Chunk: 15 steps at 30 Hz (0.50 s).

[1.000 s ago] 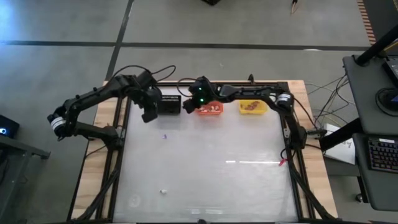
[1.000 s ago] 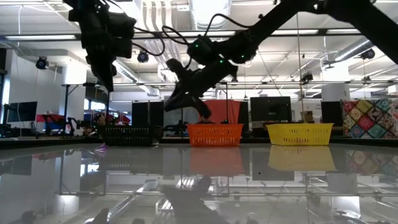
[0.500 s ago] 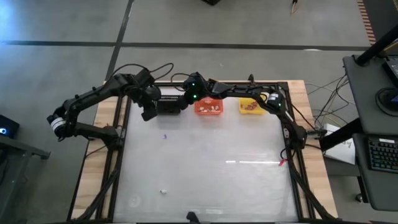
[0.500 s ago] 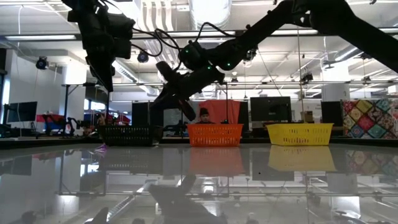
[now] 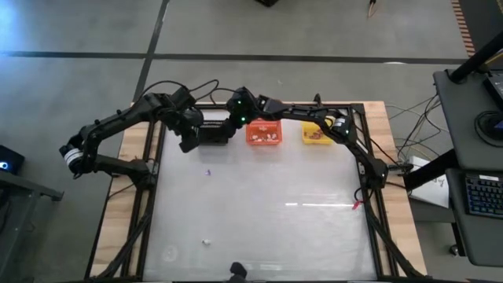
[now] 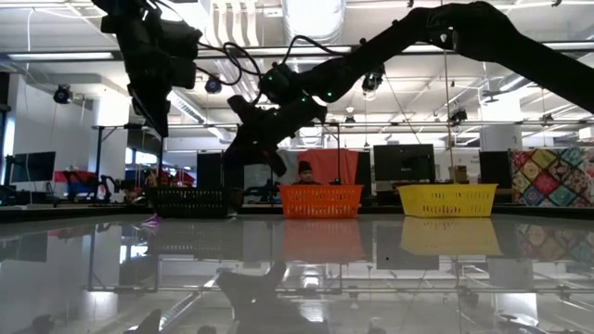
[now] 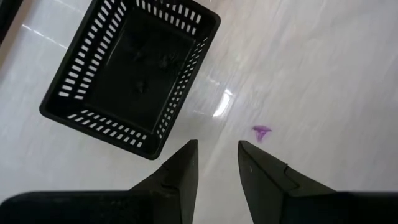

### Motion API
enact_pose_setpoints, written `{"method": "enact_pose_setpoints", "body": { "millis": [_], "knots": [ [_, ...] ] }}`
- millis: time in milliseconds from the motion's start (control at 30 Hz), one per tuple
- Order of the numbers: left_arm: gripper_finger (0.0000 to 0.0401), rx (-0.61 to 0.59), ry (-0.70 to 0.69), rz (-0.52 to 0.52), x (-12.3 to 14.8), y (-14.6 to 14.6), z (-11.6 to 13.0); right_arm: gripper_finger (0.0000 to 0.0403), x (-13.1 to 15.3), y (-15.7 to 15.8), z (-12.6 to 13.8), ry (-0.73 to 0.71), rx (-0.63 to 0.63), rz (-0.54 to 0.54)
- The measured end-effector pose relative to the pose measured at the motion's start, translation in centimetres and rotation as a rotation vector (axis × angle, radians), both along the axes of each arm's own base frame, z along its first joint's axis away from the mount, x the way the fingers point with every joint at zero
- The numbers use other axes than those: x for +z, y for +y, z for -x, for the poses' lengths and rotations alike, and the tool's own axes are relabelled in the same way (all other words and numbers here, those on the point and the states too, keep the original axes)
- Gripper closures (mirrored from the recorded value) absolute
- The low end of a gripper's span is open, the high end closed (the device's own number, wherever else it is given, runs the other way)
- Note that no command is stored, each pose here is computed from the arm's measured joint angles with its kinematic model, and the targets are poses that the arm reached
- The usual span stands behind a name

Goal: Sort Halloween decoration
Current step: Put the spider toy into the black bin, then put the witch hat toy into the yellow bin

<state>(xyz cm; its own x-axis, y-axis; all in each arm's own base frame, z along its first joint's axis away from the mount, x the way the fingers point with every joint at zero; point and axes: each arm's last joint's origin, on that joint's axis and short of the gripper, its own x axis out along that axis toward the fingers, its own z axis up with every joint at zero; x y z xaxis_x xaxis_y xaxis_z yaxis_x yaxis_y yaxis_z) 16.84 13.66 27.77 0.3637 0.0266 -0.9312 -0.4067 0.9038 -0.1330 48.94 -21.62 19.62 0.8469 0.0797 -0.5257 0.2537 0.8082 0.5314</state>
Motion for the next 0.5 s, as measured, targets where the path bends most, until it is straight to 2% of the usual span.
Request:
{"method": "enact_pose_setpoints", "body": {
  "millis": [167,367,500],
  "knots": [
    [0.0306,0.031,0.001,0.014,0.0,0.0,0.0,0.0315,0.4,-0.1,0.1,0.009,0.009,0.018],
    [0.0306,0.032,0.020,0.030,-0.4,0.1,-0.2,0.0292,2.2,-0.6,0.1,-0.018,0.002,0.032],
    [0.0306,0.029,0.034,0.040,-0.7,0.3,-0.3,0.0286,2.7,-0.6,0.7,0.067,0.015,0.018]
  ]
}}
